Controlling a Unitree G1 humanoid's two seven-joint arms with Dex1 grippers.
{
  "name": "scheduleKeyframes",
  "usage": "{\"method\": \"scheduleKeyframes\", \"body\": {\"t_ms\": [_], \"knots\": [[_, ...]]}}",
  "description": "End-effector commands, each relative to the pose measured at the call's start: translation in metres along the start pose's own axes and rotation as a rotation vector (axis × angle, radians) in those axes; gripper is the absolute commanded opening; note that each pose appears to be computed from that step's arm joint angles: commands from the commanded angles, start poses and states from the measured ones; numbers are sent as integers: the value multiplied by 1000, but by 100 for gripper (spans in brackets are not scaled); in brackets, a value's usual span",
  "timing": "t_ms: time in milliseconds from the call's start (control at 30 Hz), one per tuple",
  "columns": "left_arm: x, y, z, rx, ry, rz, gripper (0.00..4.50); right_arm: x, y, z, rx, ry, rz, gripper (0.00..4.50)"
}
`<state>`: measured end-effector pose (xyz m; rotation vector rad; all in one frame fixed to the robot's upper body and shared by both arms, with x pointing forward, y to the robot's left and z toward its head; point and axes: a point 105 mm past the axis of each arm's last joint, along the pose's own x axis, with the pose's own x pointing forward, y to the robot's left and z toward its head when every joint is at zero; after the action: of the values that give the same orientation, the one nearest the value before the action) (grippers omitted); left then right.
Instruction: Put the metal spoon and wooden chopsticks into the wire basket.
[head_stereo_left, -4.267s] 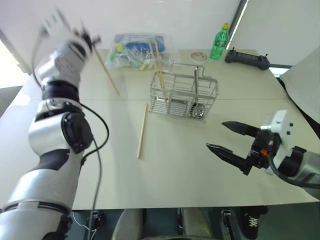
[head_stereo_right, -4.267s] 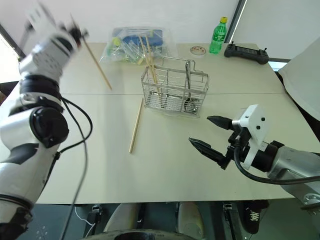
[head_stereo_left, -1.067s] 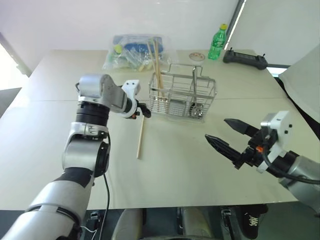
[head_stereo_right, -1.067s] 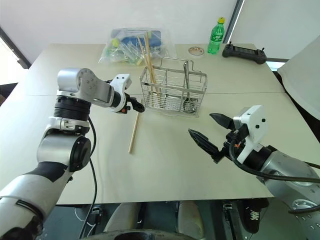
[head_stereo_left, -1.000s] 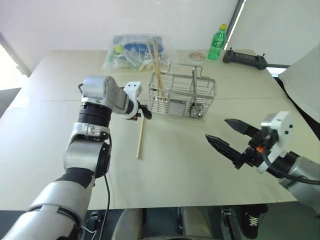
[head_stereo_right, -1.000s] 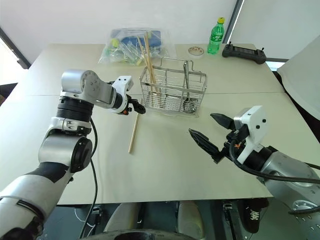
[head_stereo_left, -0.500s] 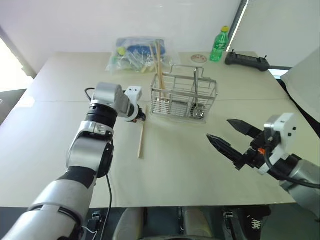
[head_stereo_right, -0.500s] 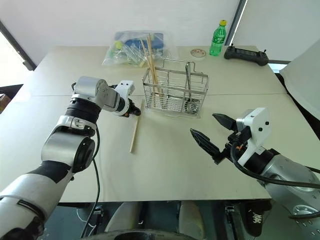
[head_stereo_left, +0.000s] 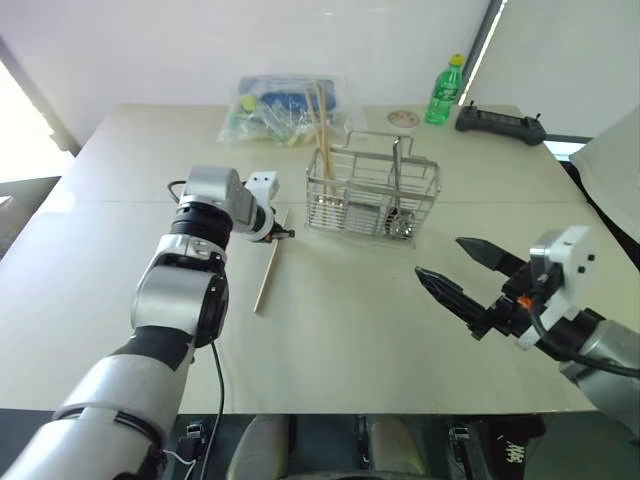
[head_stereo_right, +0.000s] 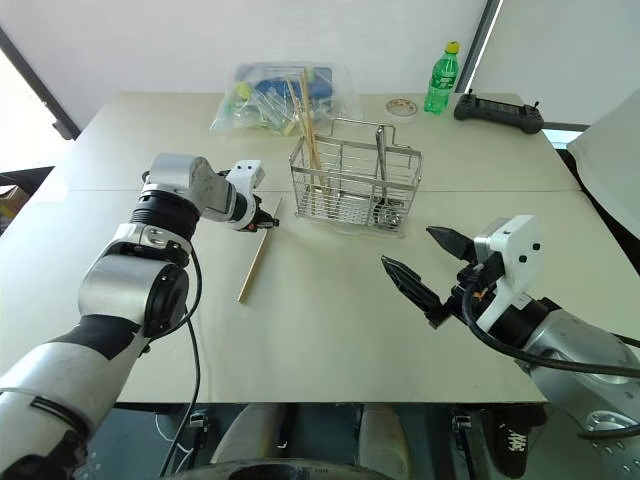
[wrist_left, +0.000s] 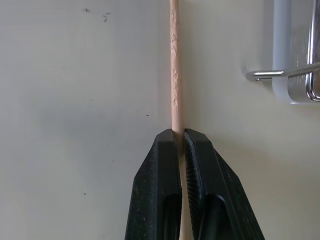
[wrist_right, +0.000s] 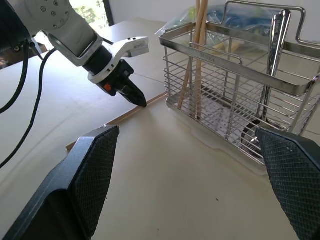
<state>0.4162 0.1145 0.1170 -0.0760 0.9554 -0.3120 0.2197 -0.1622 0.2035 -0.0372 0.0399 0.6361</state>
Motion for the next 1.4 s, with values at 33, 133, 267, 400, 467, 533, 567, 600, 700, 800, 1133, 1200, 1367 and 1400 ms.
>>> {"method": "scheduleKeyframes", "body": {"t_ms": [33,133,267,400,467,533,567,600,700,800,1133,1200,1367,1400], "knots": [[-33,13,35,-70,-147,-17,5,-2,0,9,-35,-33,2,450],[-60,26,66,-144,-332,-73,5,-2,-2,11,-41,-31,11,450],[-99,42,103,-167,-616,-124,5,0,-5,12,-45,-27,19,450],[-159,46,137,-176,-967,-273,5,4,-4,12,-43,-23,42,450],[-184,40,143,-147,-1087,-351,5,4,-4,12,-43,-20,49,450],[-209,31,146,-101,-1187,-440,5,5,-4,12,-42,-18,57,450],[-224,26,148,-69,-1248,-480,5,6,-4,12,-42,-17,61,450],[-236,20,149,-46,-1300,-515,5,6,-4,13,-42,-16,64,450],[-269,-6,149,69,-1399,-613,5,7,-5,13,-41,-16,70,450],[-280,-37,147,185,-1435,-652,5,8,-5,13,-40,-15,72,450],[-224,-116,117,544,-1363,-675,5,7,-3,19,-59,-31,61,450],[-210,-119,112,575,-1345,-659,5,5,-5,22,-67,-42,37,450],[-192,-112,110,575,-1356,-587,5,-1,-11,25,-70,-57,-4,450],[-190,-111,110,568,-1359,-584,5,-1,-11,26,-70,-59,-10,450]]}}
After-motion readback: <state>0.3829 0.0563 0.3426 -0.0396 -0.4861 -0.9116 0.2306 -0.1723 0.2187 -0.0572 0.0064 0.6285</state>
